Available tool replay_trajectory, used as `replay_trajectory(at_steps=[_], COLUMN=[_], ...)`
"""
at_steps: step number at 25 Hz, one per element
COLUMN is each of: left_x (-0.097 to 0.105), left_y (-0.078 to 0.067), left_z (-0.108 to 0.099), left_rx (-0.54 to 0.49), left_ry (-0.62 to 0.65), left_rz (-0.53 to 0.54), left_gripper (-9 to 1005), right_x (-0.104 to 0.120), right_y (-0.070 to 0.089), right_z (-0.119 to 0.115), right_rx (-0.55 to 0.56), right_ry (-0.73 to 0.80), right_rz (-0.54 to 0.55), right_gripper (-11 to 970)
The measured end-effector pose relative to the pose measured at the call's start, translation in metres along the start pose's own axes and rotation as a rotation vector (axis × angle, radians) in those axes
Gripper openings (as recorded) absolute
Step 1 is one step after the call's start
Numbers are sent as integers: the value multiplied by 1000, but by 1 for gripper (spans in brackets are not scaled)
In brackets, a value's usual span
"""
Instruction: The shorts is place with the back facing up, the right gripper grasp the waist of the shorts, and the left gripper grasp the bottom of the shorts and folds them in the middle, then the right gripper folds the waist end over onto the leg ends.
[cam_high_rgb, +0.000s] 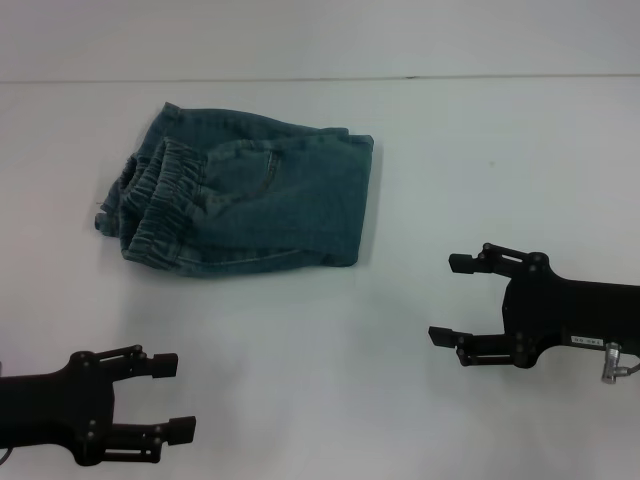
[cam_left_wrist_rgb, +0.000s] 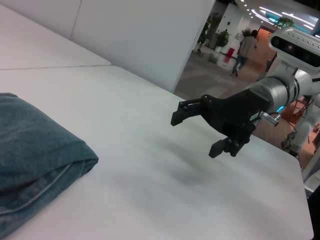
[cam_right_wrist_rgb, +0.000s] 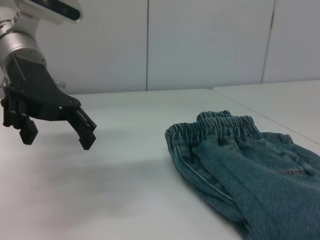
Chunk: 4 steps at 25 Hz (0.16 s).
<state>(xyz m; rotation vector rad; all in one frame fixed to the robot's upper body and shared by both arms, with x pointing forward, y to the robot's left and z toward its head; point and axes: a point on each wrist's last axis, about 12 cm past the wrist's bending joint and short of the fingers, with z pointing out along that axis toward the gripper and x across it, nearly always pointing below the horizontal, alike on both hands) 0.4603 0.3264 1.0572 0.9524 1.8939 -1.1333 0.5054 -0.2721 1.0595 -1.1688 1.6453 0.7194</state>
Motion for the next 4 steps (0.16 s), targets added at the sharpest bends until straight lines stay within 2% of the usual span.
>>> replay_trajectory(at_steps=[4], left_x=[-1], left_y=[0], left_z=[0], left_rx=[0], left_ry=[-9], left_rz=[3], left_gripper=[891], right_x=[-1], right_y=[0], right_z=[1], right_rx=[-2], right_ry=[-3], right_rz=[0], right_gripper=[925])
